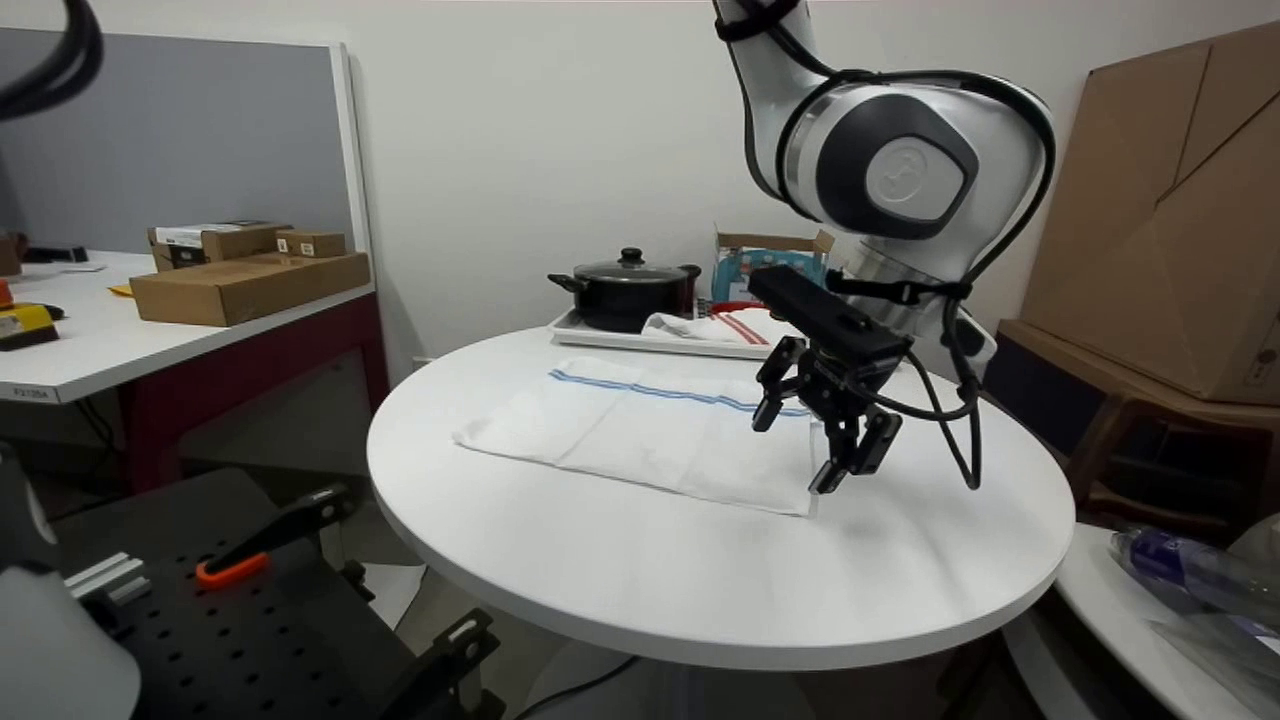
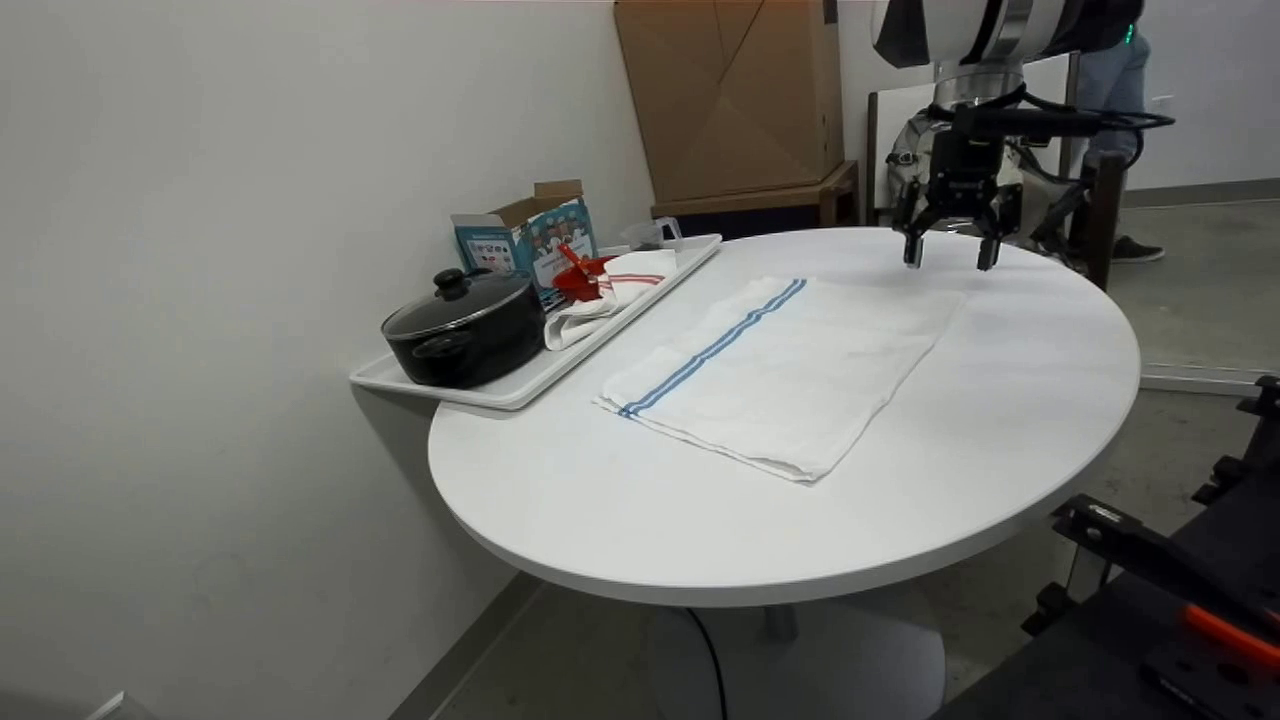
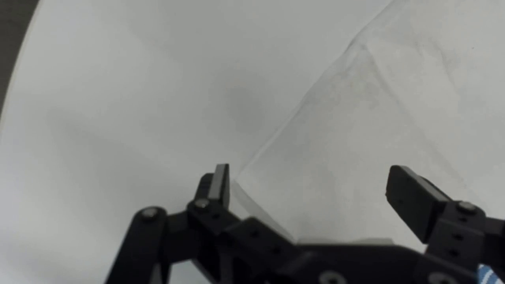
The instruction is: Fold the towel twice
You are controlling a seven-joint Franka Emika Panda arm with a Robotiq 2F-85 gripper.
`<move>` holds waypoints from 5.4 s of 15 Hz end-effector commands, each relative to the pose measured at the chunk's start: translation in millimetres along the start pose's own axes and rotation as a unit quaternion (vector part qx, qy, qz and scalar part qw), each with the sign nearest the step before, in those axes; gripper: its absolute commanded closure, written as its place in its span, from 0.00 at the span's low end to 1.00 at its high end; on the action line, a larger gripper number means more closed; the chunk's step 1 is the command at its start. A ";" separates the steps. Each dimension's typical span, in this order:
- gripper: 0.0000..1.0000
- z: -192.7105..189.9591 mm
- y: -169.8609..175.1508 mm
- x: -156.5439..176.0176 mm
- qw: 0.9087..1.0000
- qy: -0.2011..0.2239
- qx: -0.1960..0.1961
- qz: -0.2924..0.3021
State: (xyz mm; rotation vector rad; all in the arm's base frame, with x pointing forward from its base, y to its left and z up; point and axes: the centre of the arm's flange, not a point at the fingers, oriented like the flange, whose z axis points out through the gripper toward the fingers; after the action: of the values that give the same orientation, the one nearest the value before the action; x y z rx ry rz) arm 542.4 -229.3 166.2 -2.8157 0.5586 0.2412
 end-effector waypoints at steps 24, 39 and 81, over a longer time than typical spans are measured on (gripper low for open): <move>0.93 18.6 -0.9 26.6 0.997 0.042 0.048 0.037; 0.92 -70.8 -124.7 -31.3 0.986 0.085 0.098 -0.101; 0.00 106.1 -175.4 -245.6 0.913 -0.213 -0.162 -0.309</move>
State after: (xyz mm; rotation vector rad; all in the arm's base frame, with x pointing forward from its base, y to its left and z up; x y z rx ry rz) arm 388.9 46.2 139.5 -2.9058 -0.4963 0.9137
